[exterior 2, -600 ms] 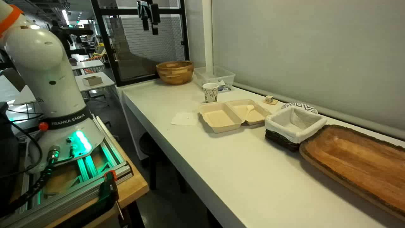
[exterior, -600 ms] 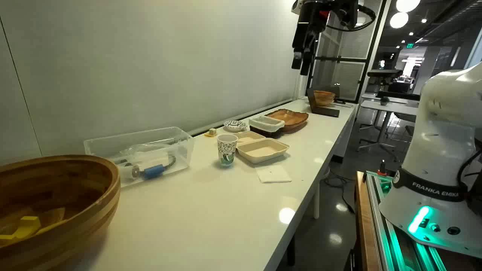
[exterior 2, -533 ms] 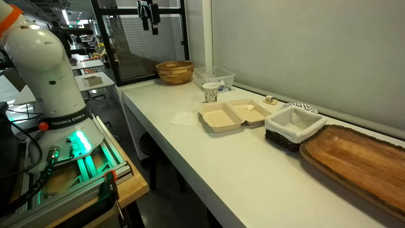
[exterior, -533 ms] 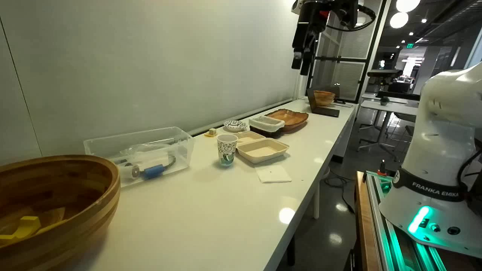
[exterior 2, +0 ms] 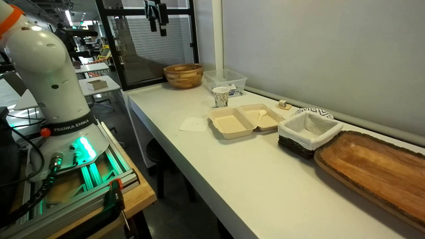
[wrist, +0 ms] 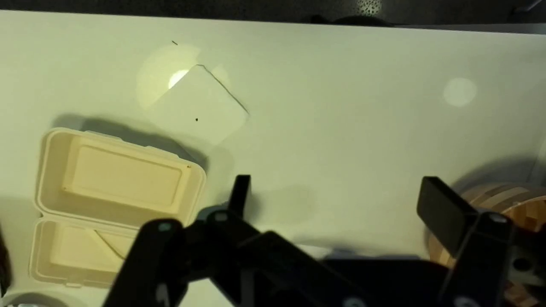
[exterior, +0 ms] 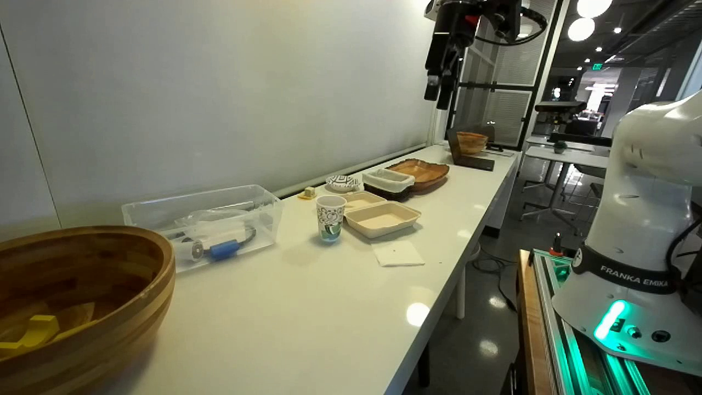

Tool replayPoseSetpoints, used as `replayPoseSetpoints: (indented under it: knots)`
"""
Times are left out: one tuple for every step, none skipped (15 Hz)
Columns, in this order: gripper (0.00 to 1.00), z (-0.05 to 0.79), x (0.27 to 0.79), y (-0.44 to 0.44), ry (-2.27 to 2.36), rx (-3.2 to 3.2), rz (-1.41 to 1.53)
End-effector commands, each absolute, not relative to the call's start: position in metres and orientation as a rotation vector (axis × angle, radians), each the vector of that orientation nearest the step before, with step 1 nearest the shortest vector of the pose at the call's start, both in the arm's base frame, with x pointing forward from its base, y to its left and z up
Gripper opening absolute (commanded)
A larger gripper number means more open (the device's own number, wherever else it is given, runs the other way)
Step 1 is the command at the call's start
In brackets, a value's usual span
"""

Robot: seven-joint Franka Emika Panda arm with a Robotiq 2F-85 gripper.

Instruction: Pour the contents in the coffee cup into the black and white bowl.

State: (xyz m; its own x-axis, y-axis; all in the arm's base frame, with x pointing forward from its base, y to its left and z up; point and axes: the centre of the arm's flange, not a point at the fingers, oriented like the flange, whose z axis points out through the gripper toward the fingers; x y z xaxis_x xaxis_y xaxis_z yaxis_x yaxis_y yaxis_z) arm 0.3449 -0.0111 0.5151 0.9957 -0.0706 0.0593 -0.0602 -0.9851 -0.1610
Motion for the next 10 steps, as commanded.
replayPoseSetpoints:
  knots:
    - [1.0, 0.51, 0.378, -0.019, 0.06, -3.007, -0.229]
    - [1.0, 0.507, 0.387, -0.022, 0.069, -3.009, -0.263]
    - [1.0, 0.502, 0.4, -0.025, 0.087, -3.011, -0.284]
    - [1.0, 0.495, 0.411, -0.028, 0.103, -3.006, -0.29]
    - [1.0, 0.486, 0.42, -0.03, 0.117, -3.007, -0.3]
    - [1.0, 0.474, 0.43, -0.033, 0.137, -3.006, -0.295]
    - [1.0, 0.462, 0.44, -0.036, 0.157, -3.005, -0.297]
    - [1.0, 0.452, 0.45, -0.039, 0.166, -3.001, -0.298]
    - [1.0, 0.438, 0.461, -0.042, 0.185, -2.992, -0.297]
    - [1.0, 0.426, 0.47, -0.046, 0.211, -2.987, -0.29]
